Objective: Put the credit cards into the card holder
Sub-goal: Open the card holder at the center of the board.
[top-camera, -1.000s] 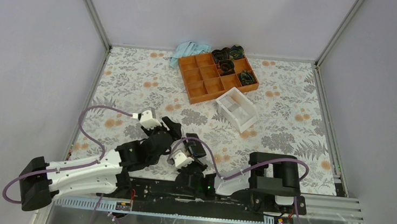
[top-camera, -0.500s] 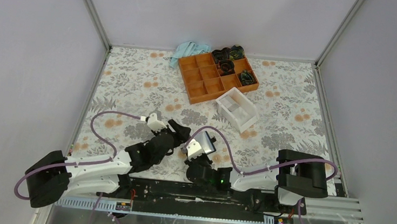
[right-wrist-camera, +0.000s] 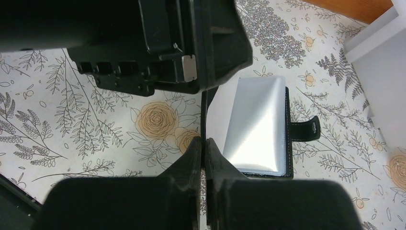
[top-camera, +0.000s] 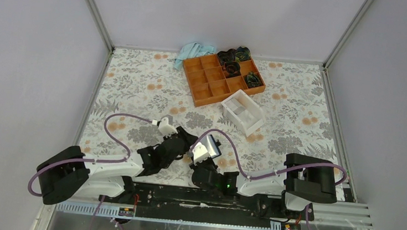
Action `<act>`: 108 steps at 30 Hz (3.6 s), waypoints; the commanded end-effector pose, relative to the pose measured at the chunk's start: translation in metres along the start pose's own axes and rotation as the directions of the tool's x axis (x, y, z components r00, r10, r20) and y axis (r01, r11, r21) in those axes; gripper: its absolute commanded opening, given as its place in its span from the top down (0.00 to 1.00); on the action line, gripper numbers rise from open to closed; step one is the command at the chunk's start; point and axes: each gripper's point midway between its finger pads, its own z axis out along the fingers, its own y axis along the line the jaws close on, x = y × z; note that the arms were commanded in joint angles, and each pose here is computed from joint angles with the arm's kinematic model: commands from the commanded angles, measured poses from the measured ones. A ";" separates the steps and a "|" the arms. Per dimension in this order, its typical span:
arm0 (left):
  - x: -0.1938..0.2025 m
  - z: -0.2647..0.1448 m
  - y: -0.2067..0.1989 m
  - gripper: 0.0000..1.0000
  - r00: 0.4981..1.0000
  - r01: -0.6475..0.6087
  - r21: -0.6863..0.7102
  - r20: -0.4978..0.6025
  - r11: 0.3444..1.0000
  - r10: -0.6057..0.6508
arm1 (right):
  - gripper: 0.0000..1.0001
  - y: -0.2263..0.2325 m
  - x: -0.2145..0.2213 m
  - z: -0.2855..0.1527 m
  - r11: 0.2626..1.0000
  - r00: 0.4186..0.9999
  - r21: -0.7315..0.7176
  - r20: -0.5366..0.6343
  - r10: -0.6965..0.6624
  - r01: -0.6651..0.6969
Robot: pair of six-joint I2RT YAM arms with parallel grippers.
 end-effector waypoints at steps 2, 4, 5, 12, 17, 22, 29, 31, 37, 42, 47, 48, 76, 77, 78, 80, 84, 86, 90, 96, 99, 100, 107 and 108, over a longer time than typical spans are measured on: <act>0.004 0.001 -0.002 0.67 0.998 0.056 0.035 -0.014 0.998 -0.055 | 0.96 -0.007 -0.002 0.003 0.999 0.999 0.037 0.013 0.034 -0.034; 0.007 0.001 0.002 0.77 0.998 0.056 0.026 -0.021 0.998 -0.055 | 0.96 -0.008 -0.002 0.003 0.999 0.999 0.042 0.011 0.032 -0.032; 0.009 0.002 0.003 0.82 0.998 0.053 0.024 -0.028 0.998 -0.053 | 0.95 -0.008 -0.002 0.003 0.998 0.999 0.046 0.009 0.033 -0.033; 0.019 0.005 0.016 1.00 0.998 0.037 -0.022 -0.055 0.999 -0.038 | 0.53 -0.022 -0.003 -0.005 0.993 0.997 0.086 0.011 0.078 -0.079; 0.018 0.005 0.016 1.00 0.998 0.034 -0.023 -0.047 0.999 -0.035 | 0.45 -0.037 -0.013 -0.016 0.986 0.990 0.095 0.038 0.136 -0.139; 0.016 0.005 0.017 1.00 0.999 0.027 -0.025 -0.042 0.999 -0.028 | 0.42 -0.050 -0.021 -0.024 0.975 0.980 0.109 0.066 0.188 -0.194; 0.014 0.005 0.017 1.00 0.999 0.023 -0.023 -0.035 0.999 -0.023 | 0.41 -0.074 -0.016 -0.019 0.953 0.967 0.165 0.061 0.247 -0.253; 0.015 0.004 0.016 1.00 0.999 0.022 -0.020 -0.036 1.000 -0.023 | 0.41 -0.081 -0.010 -0.015 0.945 0.962 0.182 0.043 0.269 -0.272; 0.015 0.004 0.016 1.00 0.999 0.017 -0.019 -0.037 1.000 -0.018 | 0.38 -0.099 0.015 -0.001 0.920 0.940 0.211 -0.009 0.341 -0.331; 0.016 0.005 0.018 1.00 0.999 0.017 -0.023 -0.039 1.000 -0.017 | 0.37 -0.102 0.022 0.007 0.902 0.917 0.190 -0.025 0.398 -0.387; 0.016 0.005 0.016 1.00 0.999 0.018 -0.019 -0.042 1.000 -0.019 | 0.36 -0.097 0.022 0.014 0.886 0.891 0.144 -0.042 0.451 -0.441; 0.016 0.005 0.017 1.00 0.999 0.018 -0.019 -0.041 1.000 -0.019 | 0.36 -0.095 0.021 0.014 0.885 0.889 0.132 -0.044 0.456 -0.447; 0.016 0.005 0.018 1.00 0.999 0.016 -0.026 -0.037 1.000 -0.017 | 0.34 -0.085 0.018 -0.003 0.842 0.837 0.054 -0.091 0.539 -0.537; 0.015 0.005 0.017 1.00 0.999 0.016 -0.026 -0.035 1.000 -0.017 | 0.34 -0.084 0.020 -0.003 0.842 0.837 0.056 -0.093 0.540 -0.537; 0.015 0.005 0.017 1.00 0.999 0.013 -0.026 -0.035 1.000 -0.014 | 0.34 -0.083 0.021 -0.002 0.842 0.837 0.056 -0.096 0.539 -0.536; 0.015 0.006 0.016 1.00 0.999 0.011 -0.026 -0.034 1.000 -0.012 | 0.34 -0.082 0.024 -0.001 0.843 0.837 0.057 -0.104 0.538 -0.535; 0.015 0.006 0.015 1.00 0.999 0.012 -0.024 -0.036 1.000 -0.012 | 0.34 -0.080 0.030 0.002 0.842 0.835 0.063 -0.114 0.539 -0.535; 0.015 0.006 0.015 1.00 0.999 0.011 -0.024 -0.037 1.000 -0.012 | 0.34 -0.079 0.031 0.003 0.842 0.834 0.061 -0.114 0.540 -0.536; 0.015 0.006 0.015 1.00 0.999 0.012 -0.024 -0.037 1.000 -0.013 | 0.33 -0.076 0.031 0.005 0.840 0.832 0.051 -0.115 0.543 -0.541; 0.016 0.006 0.017 1.00 0.999 0.015 -0.024 -0.040 1.000 -0.016 | 0.33 -0.071 0.032 0.006 0.817 0.810 0.030 -0.116 0.575 -0.576; 0.016 0.005 0.016 1.00 0.999 0.018 -0.023 -0.039 1.000 -0.019 | 0.33 -0.073 0.035 0.005 0.806 0.799 0.033 -0.111 0.590 -0.591; 0.015 0.005 0.016 1.00 0.999 0.019 -0.021 -0.038 1.000 -0.020 | 0.33 -0.074 0.036 0.005 0.802 0.795 0.034 -0.109 0.597 -0.597; 0.017 0.006 0.017 1.00 0.999 0.022 -0.020 -0.042 1.000 -0.023 | 0.32 -0.076 0.039 0.005 0.768 0.762 0.012 -0.106 0.638 -0.641; 0.017 0.006 0.017 1.00 0.999 0.022 -0.021 -0.042 1.000 -0.023 | 0.32 -0.075 0.040 0.005 0.765 0.760 0.007 -0.108 0.641 -0.644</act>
